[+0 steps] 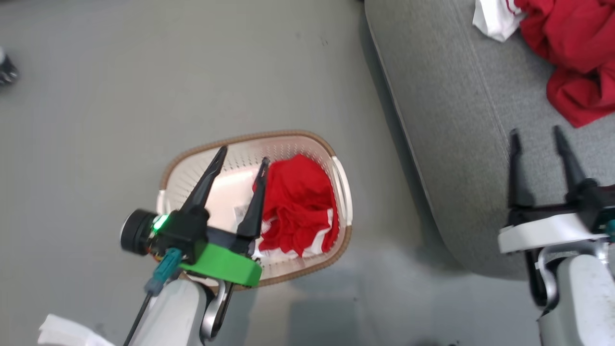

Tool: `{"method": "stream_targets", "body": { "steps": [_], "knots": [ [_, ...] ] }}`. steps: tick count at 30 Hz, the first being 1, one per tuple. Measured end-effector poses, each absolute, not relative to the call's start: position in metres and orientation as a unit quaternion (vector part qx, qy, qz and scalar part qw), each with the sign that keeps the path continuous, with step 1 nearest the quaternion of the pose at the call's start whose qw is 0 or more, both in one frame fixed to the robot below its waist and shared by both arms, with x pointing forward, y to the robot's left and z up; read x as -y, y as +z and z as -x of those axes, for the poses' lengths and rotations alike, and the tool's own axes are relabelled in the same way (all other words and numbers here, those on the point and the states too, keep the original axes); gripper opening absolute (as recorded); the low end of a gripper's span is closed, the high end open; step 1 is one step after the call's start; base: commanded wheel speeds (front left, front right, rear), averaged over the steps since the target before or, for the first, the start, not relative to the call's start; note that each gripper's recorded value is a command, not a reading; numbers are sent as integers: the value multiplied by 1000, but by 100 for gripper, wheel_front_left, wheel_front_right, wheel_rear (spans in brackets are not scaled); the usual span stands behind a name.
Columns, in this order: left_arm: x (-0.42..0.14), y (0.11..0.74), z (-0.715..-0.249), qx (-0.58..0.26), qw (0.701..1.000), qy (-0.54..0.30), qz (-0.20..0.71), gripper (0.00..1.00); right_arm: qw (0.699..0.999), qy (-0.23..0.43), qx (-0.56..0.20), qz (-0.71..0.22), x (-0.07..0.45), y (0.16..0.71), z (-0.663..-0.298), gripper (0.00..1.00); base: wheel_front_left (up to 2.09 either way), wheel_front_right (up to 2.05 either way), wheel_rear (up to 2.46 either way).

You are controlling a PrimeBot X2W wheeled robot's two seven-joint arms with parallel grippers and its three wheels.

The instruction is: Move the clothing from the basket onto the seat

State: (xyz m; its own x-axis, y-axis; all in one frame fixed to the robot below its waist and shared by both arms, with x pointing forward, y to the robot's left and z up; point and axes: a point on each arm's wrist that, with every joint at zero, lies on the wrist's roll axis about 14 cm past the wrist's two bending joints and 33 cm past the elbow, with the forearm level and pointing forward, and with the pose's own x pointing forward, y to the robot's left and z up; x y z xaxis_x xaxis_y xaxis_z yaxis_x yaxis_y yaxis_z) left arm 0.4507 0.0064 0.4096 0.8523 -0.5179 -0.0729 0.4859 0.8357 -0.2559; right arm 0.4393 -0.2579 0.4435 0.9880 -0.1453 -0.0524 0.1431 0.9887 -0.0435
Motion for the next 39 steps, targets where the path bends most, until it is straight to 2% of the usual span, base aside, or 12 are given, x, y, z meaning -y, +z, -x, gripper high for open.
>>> {"method": "stream_targets", "body": {
  "steps": [6, 18, 25, 32, 39],
  "knots": [
    [-55, 436, -438, -49, 976, -185, 108, 100, 999, -2, 29, -35, 205, 483, -443, 100, 0, 0, 0],
    [-154, 489, -390, 19, 996, -42, 82, 100, 990, 81, 85, -83, 145, 533, -410, 100, 0, 0, 0],
    [-162, 513, -356, 52, 994, -35, 95, 100, 987, 117, 84, -78, 121, 537, -379, 100, 0, 0, 0],
    [-152, 514, -333, 52, 994, -51, 85, 100, 986, 129, 82, -63, 113, 535, -352, 100, 0, 0, 0],
    [-148, 514, -327, 52, 993, -57, 88, 100, 986, 126, 88, -61, 115, 538, -344, 100, 0, 0, 0]
  ]
}}
